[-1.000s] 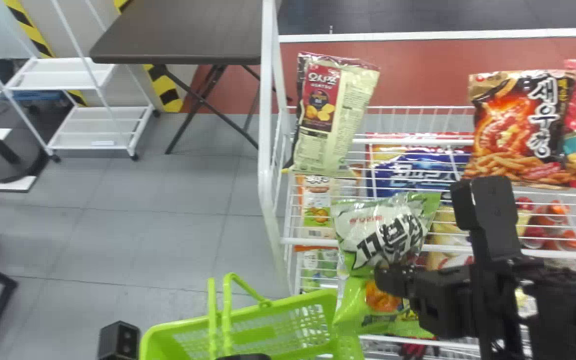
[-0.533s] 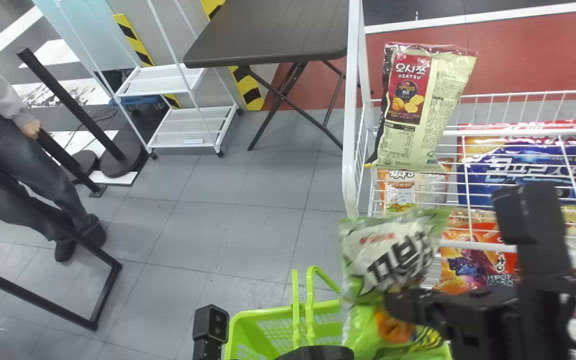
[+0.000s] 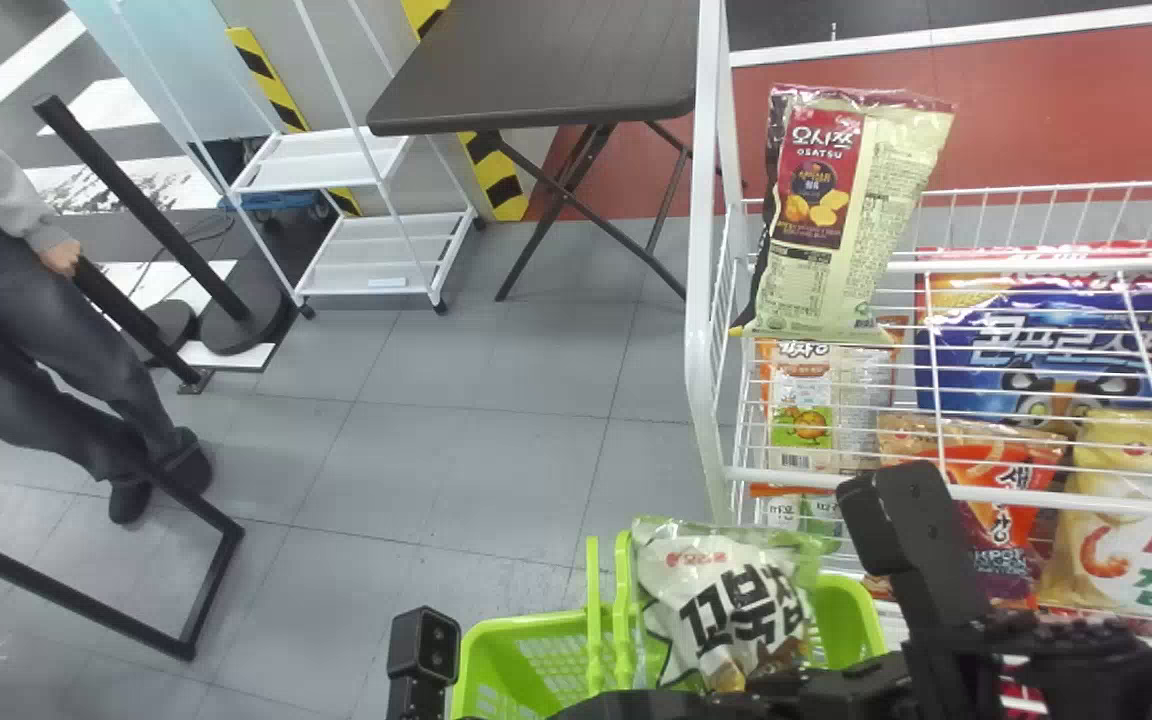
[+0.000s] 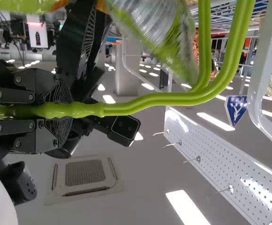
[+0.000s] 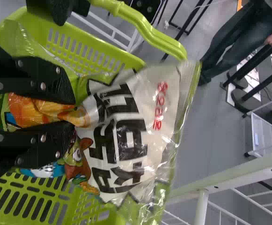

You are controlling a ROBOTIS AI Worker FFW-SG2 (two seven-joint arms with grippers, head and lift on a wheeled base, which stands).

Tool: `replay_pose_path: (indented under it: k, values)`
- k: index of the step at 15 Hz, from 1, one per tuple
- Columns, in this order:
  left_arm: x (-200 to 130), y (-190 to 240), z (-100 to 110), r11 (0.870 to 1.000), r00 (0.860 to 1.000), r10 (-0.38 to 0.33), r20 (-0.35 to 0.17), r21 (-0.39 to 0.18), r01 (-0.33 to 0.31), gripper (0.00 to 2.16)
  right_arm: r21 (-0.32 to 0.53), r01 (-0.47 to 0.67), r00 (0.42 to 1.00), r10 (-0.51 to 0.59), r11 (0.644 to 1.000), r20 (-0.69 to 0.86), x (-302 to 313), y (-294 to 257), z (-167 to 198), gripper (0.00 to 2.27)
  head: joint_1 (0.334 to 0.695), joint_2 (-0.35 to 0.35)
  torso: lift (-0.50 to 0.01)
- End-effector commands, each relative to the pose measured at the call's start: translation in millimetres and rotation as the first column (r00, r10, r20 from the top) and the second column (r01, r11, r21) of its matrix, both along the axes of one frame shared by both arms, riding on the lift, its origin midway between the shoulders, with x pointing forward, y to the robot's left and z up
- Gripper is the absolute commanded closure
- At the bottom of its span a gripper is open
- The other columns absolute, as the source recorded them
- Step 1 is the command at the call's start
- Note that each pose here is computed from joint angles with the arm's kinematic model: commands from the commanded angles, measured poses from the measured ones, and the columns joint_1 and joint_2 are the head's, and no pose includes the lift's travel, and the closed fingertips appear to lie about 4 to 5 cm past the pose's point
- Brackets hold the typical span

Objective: Hold basket handle with left hand then pick Gkobukchip with right hand and place into basket

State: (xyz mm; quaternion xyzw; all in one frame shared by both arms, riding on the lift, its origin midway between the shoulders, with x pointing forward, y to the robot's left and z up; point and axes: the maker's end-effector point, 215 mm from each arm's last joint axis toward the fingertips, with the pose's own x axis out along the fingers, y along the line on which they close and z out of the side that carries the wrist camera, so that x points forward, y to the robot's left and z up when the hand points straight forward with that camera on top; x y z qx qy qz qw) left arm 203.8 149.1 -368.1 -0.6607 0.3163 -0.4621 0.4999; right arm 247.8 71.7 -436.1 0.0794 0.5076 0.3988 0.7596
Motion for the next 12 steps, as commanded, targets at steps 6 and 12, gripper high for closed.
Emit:
replay_pose_path:
  k: [6, 12]
  values:
    - [1.3, -0.9, -1.1, 1.000, 1.000, -0.002, -0.002, -0.002, 0.002, 2.15, 0.057, 0.296, 0.850, -0.290, 0.953, 0.441, 109.2, -82.0, 33.6, 0.07, 0.695, 0.350, 0.000]
    - [0.8, 2.1, -4.8, 1.000, 1.000, 0.019, -0.017, -0.023, -0.019, 2.15, 0.228, 0.507, 0.481, -0.492, 0.831, 0.725, 168.5, -211.0, 73.1, 0.08, 0.695, 0.131, 0.000]
